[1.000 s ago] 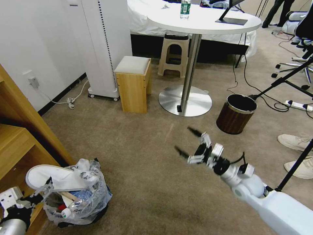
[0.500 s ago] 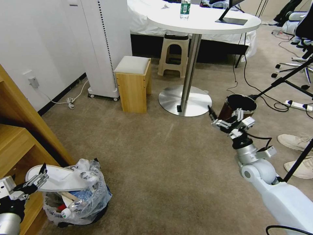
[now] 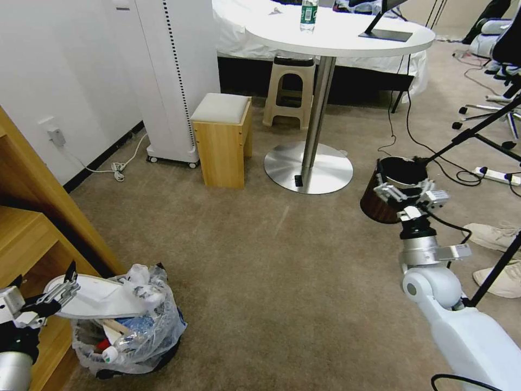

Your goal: Pick up the trash bin and place the garbage on the floor into it.

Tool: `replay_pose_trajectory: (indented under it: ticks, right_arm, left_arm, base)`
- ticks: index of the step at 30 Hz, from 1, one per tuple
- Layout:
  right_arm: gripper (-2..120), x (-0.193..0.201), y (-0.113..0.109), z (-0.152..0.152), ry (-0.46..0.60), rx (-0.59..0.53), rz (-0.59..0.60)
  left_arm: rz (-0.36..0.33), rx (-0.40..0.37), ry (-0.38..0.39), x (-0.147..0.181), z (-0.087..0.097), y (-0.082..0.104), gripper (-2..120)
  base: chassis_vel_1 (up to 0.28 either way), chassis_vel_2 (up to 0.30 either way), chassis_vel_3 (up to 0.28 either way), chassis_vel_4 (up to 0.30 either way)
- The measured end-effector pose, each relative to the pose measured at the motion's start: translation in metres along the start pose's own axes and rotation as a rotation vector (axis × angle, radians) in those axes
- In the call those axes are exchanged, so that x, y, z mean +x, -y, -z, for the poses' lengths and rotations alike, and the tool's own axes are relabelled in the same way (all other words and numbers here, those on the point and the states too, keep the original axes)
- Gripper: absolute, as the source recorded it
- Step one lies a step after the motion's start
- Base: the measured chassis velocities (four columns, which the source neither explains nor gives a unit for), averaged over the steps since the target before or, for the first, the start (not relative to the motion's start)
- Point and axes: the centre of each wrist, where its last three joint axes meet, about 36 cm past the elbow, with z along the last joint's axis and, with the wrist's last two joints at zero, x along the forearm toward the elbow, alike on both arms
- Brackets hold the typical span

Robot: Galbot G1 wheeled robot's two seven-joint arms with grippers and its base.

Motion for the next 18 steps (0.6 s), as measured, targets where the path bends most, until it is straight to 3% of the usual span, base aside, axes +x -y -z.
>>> replay_pose_trajectory:
  ticks: [7,18]
  right_arm:
    - [100,0.014,0.009,-0.002,0.039,0.075,-0.055]
    - [100,0.042,0.014,-0.01,0.064,0.125,-0.097]
  left_arm:
    - [0.007,-0.044,0.133,0.005,0.004,0.01,100]
    - [0.019,0.011,0.167,0.009,0.003,0.027,100]
  base:
    - [0.0,0.0,0.0,0.0]
    - [0.0,0.0,0.0,0.0]
